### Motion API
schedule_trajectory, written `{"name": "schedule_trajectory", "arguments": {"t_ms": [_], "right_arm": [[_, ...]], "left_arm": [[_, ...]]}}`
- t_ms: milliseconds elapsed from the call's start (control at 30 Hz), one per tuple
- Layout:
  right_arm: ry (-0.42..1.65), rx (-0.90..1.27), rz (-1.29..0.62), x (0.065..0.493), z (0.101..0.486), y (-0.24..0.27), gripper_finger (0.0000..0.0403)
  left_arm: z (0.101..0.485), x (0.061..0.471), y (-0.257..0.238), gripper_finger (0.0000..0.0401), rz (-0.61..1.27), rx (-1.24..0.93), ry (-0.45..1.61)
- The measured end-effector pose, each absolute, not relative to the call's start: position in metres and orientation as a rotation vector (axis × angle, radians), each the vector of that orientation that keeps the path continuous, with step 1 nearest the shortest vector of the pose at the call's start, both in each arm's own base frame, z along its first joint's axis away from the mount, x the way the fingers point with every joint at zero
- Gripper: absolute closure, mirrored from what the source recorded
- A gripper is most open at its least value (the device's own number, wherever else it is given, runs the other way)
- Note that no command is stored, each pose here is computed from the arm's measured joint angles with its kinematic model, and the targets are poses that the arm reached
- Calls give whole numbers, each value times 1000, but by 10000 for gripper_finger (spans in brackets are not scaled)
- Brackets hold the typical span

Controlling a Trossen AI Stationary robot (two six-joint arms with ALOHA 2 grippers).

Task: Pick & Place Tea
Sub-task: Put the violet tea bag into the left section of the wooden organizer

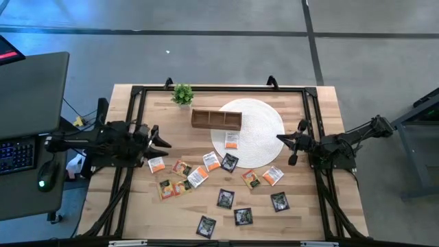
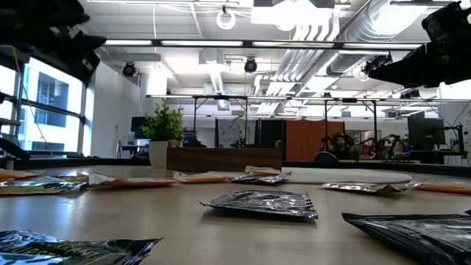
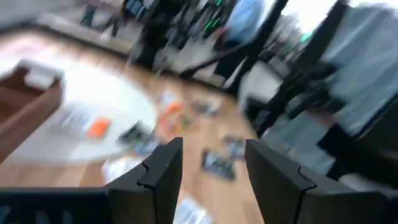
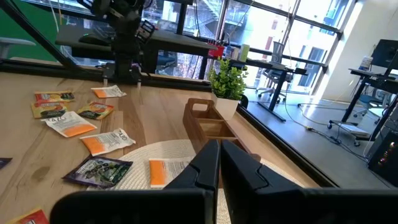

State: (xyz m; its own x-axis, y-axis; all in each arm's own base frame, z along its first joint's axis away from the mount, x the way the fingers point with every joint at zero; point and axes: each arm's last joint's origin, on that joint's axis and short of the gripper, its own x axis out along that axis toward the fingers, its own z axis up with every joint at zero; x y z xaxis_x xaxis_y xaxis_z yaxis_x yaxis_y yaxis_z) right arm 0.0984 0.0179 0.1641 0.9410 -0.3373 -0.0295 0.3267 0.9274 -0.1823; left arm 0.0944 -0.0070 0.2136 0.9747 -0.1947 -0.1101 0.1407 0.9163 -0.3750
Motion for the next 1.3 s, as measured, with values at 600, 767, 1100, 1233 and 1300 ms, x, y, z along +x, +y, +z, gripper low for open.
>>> {"name": "schedule_trajectory", "arguments": {"t_ms": [600, 767, 1100, 1233, 1300], "right_arm": [[-14, -91, -313, 99, 171, 19, 391], [-86, -105, -436, 97, 181, 14, 391], [-279, -82, -271, 102, 197, 5, 319], [-268, 30, -263, 111, 195, 1, 271], [-234, 49, -281, 118, 193, -1, 253]], "left_arm": [[201, 118, -3, 229, 15, -324, 394], [201, 118, -1, 229, 106, -349, 374], [208, 120, 2, 229, 181, -350, 284], [214, 122, 3, 229, 198, -353, 215], [217, 123, 3, 229, 213, -354, 180]]}}
